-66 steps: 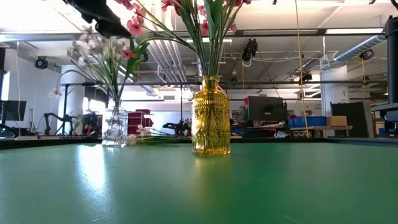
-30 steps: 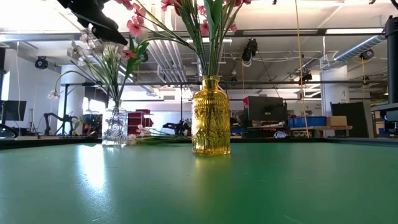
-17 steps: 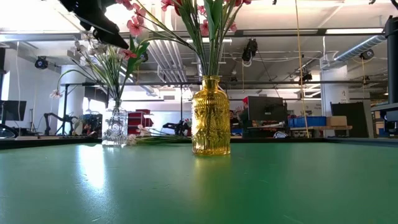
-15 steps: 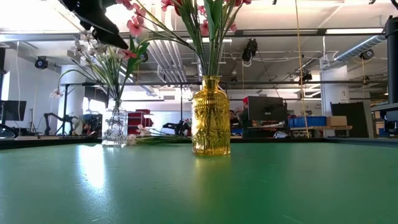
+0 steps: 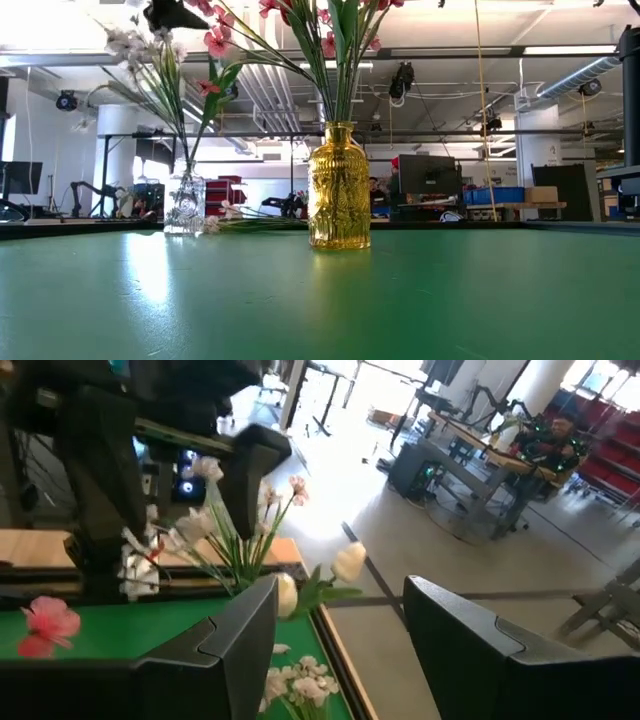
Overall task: Sort flowers into vase by color
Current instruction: Adjust the white flowers in the transparent vase
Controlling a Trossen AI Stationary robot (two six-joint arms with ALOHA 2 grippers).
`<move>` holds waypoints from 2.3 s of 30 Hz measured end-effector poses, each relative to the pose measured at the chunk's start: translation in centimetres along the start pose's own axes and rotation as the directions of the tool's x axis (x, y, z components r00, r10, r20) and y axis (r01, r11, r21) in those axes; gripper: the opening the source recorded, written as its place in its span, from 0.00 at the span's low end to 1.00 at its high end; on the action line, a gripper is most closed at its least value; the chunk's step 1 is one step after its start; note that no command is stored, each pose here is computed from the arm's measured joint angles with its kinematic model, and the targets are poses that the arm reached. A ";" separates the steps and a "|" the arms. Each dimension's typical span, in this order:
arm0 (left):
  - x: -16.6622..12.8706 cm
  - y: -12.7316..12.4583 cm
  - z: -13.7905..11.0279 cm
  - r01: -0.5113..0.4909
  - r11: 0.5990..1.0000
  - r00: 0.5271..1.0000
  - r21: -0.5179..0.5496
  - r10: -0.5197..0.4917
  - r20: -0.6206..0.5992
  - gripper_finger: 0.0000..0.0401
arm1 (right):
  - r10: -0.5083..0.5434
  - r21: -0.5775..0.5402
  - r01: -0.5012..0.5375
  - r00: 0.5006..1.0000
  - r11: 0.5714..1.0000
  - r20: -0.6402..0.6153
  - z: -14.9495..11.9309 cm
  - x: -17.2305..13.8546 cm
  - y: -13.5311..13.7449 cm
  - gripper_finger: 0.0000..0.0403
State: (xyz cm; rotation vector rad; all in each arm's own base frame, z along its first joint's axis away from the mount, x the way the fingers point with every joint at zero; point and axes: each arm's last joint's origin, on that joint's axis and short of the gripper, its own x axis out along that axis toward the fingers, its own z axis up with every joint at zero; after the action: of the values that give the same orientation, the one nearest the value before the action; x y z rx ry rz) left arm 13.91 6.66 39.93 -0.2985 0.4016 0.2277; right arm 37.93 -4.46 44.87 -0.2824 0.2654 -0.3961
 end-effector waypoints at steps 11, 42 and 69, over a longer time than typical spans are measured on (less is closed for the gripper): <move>-2.3 -0.9 1.9 0.007 1.000 0.999 0.018 -0.008 0.049 0.91 | 0.089 -0.006 -0.088 0.994 0.996 0.056 -0.1 1.1 0.7 0.52; -8.5 -5.9 8.6 0.500 0.842 0.811 0.204 -0.537 0.229 0.91 | 0.299 -0.057 -0.295 0.914 0.954 0.274 2.3 -0.4 4.3 0.52; -2.0 -10.8 9.7 0.728 0.613 0.609 0.309 -0.784 0.122 0.91 | 0.266 0.098 -0.308 0.915 0.946 0.305 0.5 3.9 7.4 0.85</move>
State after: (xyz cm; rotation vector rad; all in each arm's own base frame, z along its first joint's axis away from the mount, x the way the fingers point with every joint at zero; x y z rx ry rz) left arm 18.51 -0.47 51.87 -0.1859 0.0163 -0.6386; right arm 44.09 0.57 42.20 -0.1514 -0.0110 -0.0776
